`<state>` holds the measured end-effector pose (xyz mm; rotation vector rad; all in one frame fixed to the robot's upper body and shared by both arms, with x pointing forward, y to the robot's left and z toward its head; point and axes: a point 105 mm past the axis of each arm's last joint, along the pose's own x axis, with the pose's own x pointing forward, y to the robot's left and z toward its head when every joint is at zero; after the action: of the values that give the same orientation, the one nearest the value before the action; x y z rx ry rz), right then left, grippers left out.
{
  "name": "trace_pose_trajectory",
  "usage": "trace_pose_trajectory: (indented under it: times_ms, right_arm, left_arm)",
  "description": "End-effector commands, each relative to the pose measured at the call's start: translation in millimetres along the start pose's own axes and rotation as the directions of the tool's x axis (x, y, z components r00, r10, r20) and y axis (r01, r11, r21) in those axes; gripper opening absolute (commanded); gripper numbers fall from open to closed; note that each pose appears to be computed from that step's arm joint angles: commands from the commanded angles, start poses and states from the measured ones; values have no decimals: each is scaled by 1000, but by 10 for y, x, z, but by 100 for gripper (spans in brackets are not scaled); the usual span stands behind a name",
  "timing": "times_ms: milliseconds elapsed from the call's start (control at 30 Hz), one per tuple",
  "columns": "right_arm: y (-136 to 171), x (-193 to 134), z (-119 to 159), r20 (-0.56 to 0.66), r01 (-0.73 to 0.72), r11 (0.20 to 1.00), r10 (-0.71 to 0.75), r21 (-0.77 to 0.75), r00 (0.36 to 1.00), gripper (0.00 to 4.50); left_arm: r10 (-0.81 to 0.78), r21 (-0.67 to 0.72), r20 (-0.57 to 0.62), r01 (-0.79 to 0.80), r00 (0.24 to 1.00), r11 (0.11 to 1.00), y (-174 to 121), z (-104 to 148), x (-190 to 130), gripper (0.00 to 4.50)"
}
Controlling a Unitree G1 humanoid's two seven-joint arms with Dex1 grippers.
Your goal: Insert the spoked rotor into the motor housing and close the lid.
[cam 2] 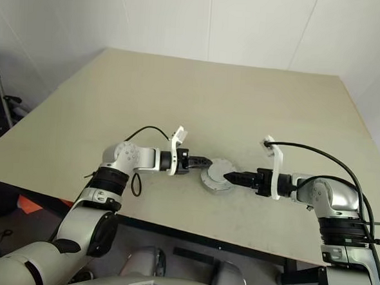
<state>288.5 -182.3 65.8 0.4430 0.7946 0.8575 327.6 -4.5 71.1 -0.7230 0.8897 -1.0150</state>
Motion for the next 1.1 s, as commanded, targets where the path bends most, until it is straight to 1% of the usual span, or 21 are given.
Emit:
trace_pose_trajectory:
  times_ms: [33, 267, 400, 533, 733, 1100]
  right_arm:
    - [-21, -30, -5, 13, 2, 999, -2, 35, 1000, 444]
    - [185, 83, -249, -68, -96, 988, 105, 120, 992, 444]
    - [271, 141, -309, -88, -126, 981, 140, 149, 986, 444]
    - [205, 238, -249, -68, -98, 979, 111, 178, 991, 444]
    - [122, 393, -81, -10, -71, 971, 75, 230, 997, 444]
    - [278, 553, -29, -11, -119, 965, 125, 232, 992, 444]
  left_arm:
    - [2, 15, -9, -2, 1000, 1000, -17, -2, -7, 0]
    - [9, 17, -6, -9, 1000, 1000, -5, 5, -12, 0]
    - [16, 16, 2, -16, 1000, 1000, 7, 22, -23, 0]
    - [23, 16, 9, -23, 1000, 1000, 19, 37, -32, 0]
    - [28, 17, 18, -28, 999, 999, 26, 57, -35, 0]
    - [35, 24, 31, -35, 999, 999, 30, 90, -45, 0]
